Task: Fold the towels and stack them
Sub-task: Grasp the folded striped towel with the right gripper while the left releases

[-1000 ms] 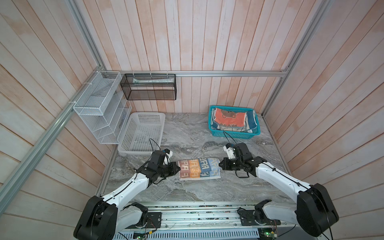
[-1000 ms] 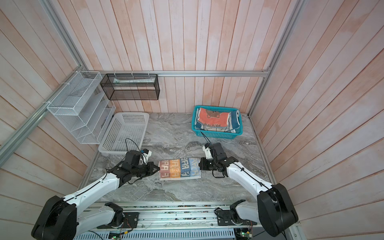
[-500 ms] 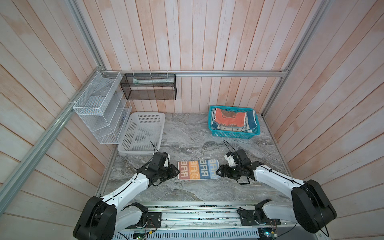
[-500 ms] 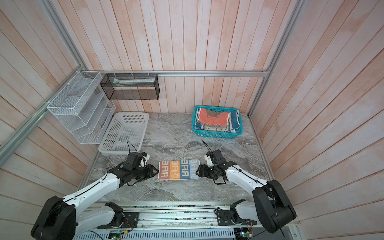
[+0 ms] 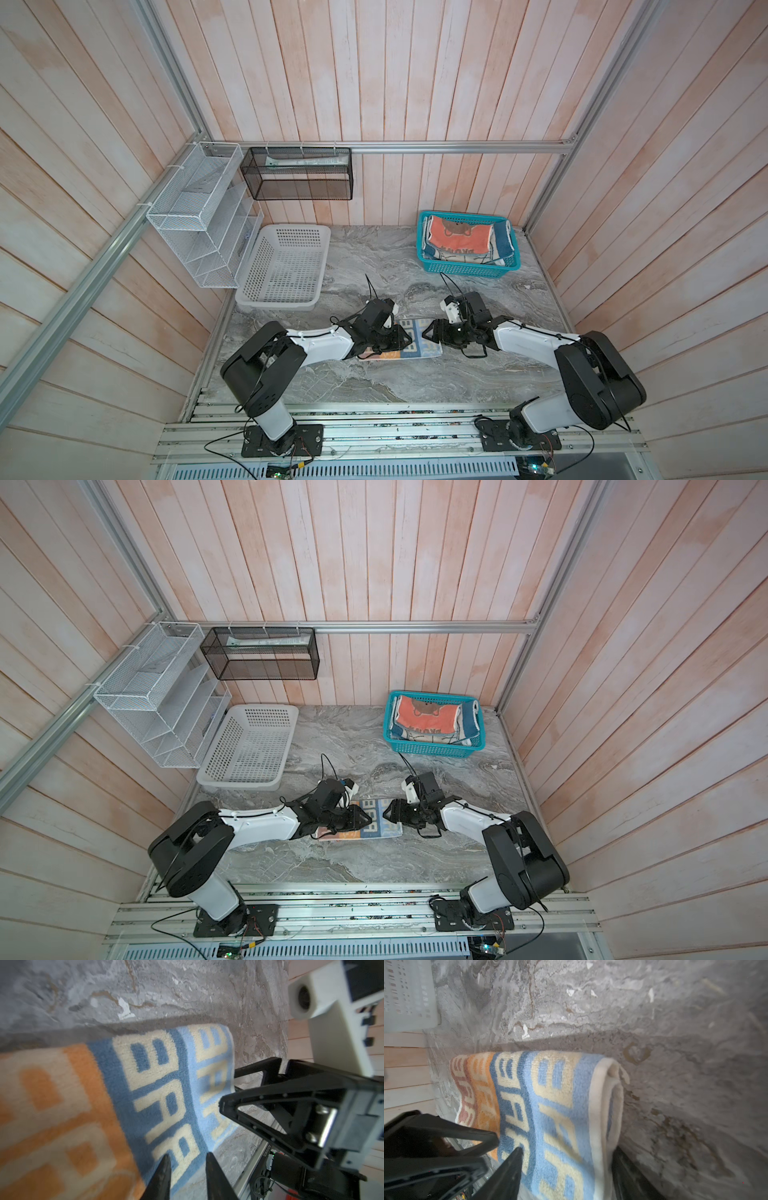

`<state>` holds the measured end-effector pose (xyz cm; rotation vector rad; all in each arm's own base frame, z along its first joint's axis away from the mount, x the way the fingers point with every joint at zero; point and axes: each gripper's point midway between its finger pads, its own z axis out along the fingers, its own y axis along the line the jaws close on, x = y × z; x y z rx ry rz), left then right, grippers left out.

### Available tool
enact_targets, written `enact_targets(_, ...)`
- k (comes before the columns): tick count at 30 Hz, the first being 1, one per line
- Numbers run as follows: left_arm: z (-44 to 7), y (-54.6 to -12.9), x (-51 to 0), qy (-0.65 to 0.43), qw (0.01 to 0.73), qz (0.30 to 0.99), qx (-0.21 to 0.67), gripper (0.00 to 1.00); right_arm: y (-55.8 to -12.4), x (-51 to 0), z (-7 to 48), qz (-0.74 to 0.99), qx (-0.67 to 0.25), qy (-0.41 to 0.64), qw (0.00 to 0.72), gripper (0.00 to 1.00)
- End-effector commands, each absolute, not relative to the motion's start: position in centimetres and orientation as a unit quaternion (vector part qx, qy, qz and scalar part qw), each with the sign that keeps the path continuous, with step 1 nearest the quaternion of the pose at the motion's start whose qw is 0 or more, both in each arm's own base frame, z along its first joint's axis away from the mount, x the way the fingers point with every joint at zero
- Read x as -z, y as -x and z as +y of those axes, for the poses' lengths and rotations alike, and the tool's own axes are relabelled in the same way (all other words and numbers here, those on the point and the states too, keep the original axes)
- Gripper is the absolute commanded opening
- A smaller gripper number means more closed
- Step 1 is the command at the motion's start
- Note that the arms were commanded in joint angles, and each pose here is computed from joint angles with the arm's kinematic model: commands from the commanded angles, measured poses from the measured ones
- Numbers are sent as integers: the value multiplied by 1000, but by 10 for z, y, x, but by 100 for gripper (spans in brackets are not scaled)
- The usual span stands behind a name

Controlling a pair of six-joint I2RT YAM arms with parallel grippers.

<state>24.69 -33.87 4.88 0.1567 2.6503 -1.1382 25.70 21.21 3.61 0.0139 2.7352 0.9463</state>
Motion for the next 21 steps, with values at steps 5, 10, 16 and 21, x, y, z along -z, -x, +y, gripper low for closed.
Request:
enact_targets(5,-347,-246,-23,-20,98,904,415,31,-237,0,215,950,-307,-13,59,51)
enact_targets(10,-342,-245,-28,-19,108,904,412,31,-246,-7,226,949,-308,3,65,20)
enact_targets(16,-326,-255,-41,-10,121,900,419,31,-276,-34,226,956,-268,7,117,0)
enact_targets(21,-297,-275,-61,2,162,898,409,34,-317,-75,239,949,-265,20,170,0)
